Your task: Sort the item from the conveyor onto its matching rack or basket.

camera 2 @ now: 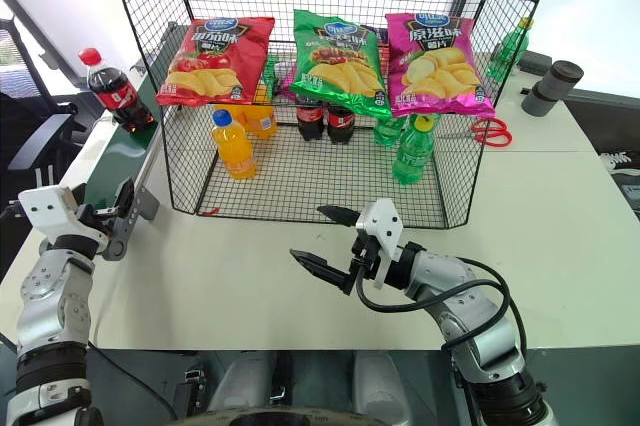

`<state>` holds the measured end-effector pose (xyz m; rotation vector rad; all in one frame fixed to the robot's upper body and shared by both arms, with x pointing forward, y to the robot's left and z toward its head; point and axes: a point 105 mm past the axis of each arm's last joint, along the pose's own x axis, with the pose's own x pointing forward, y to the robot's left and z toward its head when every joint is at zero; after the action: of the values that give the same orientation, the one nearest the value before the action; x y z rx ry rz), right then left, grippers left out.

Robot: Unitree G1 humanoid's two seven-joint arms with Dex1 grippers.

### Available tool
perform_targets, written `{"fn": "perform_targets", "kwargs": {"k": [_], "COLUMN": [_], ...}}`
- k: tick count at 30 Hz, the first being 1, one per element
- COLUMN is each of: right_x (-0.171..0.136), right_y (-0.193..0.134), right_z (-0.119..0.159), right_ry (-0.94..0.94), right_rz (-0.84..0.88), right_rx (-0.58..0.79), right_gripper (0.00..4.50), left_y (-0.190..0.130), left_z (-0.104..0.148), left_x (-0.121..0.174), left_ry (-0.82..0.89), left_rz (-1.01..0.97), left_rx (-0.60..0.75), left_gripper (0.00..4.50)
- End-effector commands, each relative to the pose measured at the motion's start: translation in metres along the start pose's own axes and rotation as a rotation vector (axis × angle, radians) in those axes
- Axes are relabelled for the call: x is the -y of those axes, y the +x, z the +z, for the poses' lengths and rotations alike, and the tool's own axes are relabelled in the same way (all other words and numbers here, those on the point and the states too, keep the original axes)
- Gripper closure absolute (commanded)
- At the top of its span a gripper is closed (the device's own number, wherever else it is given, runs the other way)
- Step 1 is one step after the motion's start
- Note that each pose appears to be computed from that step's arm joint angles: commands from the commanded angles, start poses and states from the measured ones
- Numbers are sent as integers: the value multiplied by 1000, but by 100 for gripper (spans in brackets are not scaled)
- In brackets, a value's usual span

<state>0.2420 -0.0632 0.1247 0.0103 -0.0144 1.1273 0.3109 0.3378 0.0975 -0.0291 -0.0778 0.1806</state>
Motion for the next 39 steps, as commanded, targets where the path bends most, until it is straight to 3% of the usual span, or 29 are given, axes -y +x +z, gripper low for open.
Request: {"fn": "perform_targets", "kwargs": {"k": [1,24,28,29,33,39], "right_x": [-8,-5,-3,-3,-3,-4], "right_y": [4,4,6,6,5,2], "right_z": [15,15,16,16,16,12], "right_ry": [-33,-33,-34,-34,-32,-29], "right_rz": [32,43,40,40,38,47], "right_rx": [49,52,53,53,51,43], "right_gripper": [5,5,0,0,0,0], "left_y": [2,1,2,2,1,-4], "left_z": [13,20,22,23,32,79], "left_x": [-7,-19,-20,-21,-27,-8], "left_ry": [16,42,39,45,78,120], "left_rz": [23,88,87,90,84,-146], "left_rx": [55,114,127,126,138,205], "left_gripper": [0,0,138,151,151,151]}}
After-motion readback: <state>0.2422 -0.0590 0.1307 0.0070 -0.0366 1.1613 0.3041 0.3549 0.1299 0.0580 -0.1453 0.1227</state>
